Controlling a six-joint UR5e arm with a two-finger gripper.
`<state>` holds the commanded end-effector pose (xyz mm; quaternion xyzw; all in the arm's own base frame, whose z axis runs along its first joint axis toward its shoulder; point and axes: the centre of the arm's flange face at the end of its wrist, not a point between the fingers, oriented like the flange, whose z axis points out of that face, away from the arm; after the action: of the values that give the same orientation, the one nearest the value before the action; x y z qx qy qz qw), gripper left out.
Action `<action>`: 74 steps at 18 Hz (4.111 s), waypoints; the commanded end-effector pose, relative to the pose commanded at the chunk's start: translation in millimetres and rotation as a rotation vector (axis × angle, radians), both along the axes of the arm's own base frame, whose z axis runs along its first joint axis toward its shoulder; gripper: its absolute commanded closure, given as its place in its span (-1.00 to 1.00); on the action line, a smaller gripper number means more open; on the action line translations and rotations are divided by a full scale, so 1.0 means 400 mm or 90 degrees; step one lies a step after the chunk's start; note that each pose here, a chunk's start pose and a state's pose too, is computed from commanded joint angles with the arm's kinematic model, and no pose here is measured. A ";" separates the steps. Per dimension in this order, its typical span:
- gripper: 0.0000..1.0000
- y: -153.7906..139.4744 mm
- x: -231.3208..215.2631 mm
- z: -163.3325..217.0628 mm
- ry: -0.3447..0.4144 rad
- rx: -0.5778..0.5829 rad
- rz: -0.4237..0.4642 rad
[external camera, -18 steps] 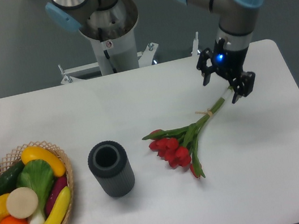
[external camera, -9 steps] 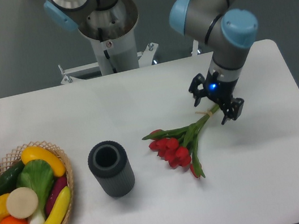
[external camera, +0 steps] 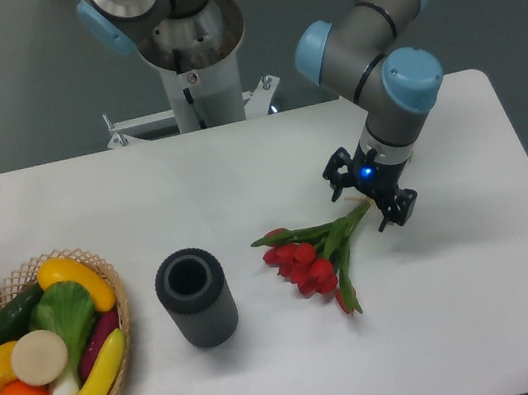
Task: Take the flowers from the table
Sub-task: 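Lower the gripper around the tulip stems near the blooms, then close the gripper on the tulip stems, then lift the held tulip bunch up off the table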
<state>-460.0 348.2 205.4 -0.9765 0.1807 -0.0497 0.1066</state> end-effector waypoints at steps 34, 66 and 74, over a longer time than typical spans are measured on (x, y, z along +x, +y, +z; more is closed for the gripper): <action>0.54 0.051 -0.041 0.049 0.038 0.018 0.005; 0.54 0.064 0.081 0.613 -0.121 0.586 0.131; 0.54 0.062 0.080 0.613 -0.121 0.586 0.133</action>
<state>-428.1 372.9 450.7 -0.8318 0.0743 -0.0427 0.5484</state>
